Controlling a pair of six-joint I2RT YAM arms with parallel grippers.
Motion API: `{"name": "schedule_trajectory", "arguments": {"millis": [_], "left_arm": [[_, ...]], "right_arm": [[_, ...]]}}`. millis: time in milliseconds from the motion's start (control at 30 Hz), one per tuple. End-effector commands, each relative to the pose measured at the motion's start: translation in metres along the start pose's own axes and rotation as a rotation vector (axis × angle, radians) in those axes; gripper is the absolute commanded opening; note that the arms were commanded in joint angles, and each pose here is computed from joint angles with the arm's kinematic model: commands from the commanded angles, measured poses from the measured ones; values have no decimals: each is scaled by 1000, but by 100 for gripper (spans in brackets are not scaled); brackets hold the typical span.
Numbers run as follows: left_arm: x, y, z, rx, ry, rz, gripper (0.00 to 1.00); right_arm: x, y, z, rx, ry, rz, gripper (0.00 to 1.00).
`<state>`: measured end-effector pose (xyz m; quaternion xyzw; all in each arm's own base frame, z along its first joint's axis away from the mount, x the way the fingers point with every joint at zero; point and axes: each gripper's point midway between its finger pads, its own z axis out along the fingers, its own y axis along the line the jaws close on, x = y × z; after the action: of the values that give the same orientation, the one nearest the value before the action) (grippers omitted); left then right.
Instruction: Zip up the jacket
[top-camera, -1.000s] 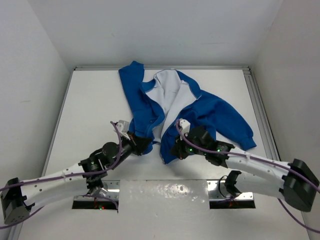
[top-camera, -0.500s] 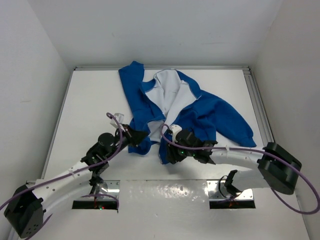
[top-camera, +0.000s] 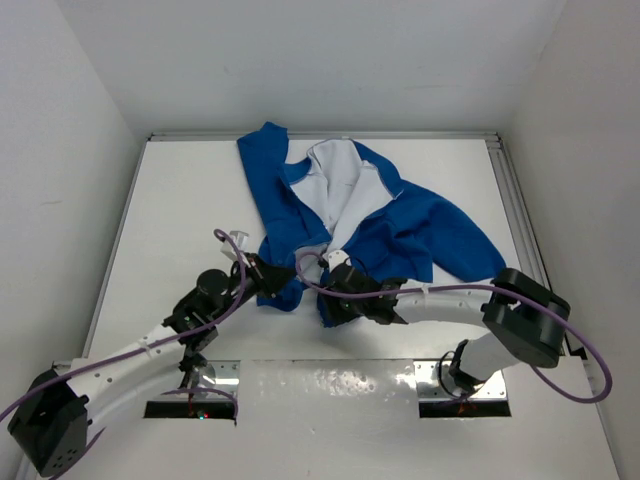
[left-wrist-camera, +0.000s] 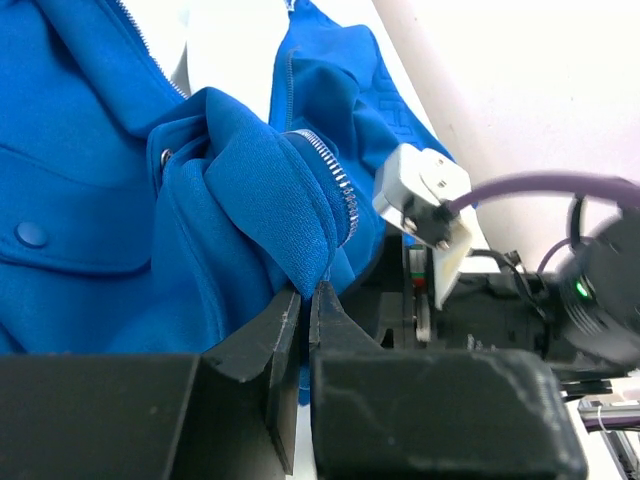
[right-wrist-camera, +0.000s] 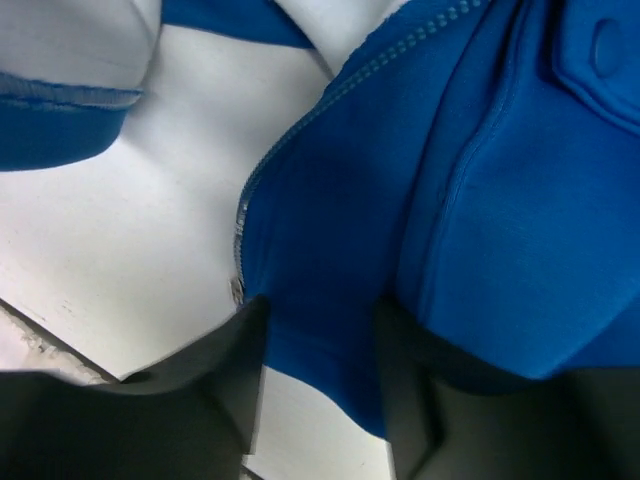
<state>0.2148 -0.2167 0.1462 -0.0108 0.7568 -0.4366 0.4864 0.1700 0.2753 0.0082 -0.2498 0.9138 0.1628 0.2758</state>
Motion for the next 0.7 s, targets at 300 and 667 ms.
{"name": "schedule_trajectory", "arguments": {"millis": [300,667], "left_arm": [[-14,16,5,-44,-49,3,0],[-10,20,9,-39,-37,-4,0]], "right_arm": [[-6,-3,2,110,-13,17,38],[-35,28,-21,-21,-98,13,25]]}}
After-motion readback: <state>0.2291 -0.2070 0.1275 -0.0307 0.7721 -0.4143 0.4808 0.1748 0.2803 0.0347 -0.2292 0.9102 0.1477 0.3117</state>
